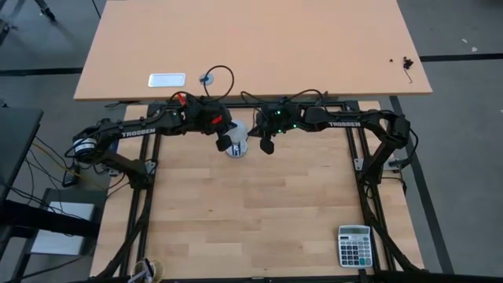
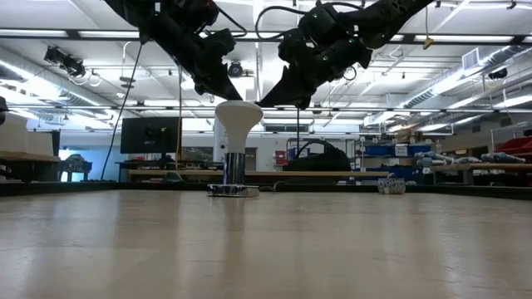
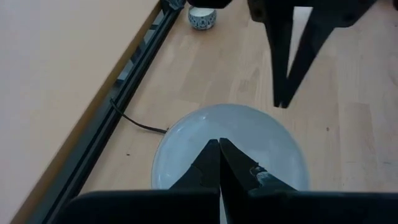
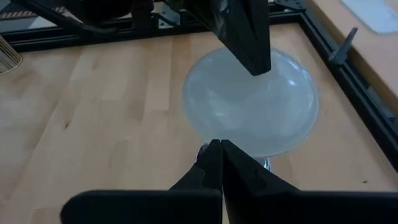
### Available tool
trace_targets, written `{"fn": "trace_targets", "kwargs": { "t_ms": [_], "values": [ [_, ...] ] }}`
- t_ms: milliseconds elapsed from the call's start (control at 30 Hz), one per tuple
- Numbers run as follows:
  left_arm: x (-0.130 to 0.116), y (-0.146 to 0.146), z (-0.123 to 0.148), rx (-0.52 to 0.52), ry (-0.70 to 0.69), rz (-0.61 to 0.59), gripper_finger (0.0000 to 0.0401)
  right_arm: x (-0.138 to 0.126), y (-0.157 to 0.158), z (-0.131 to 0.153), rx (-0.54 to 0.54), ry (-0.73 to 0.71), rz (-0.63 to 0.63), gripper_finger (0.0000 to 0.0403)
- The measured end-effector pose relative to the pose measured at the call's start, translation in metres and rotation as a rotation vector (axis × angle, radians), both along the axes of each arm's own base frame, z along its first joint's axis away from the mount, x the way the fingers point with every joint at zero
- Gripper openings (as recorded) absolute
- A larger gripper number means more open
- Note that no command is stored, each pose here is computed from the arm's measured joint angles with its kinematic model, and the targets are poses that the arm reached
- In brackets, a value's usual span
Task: Screw lightbulb
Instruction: Insert the light into the lamp socket
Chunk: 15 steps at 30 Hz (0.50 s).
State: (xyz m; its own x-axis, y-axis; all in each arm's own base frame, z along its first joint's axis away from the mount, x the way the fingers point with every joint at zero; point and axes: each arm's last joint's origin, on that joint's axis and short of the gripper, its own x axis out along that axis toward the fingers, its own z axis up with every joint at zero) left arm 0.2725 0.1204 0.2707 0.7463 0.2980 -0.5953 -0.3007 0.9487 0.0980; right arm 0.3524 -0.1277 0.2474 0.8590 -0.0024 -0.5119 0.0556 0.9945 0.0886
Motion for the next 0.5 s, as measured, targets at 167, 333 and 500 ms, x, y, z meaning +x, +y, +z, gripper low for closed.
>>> {"fn": "trace_targets", "kwargs": {
  "t_ms": [167,333,500],
  "values": [
    [0.0005,0.0002,0.0005,0.003,-0.007,0.0,0.0,0.0009,0.0036,-0.001,-0.021,0.016,-0.007,0.0008],
    [0.0004,0.0002,0.0004,0.003,-0.006,0.0,0.0,0.0006,0.0028,-0.001,-0.022,0.016,-0.009,0.0008],
    [0.0002,0.0001,0.0003,0.001,-0.003,0.0,0.0,0.0007,0.0025,-0.0008,-0.007,0.014,-0.023,0.0008]
  ]
}}
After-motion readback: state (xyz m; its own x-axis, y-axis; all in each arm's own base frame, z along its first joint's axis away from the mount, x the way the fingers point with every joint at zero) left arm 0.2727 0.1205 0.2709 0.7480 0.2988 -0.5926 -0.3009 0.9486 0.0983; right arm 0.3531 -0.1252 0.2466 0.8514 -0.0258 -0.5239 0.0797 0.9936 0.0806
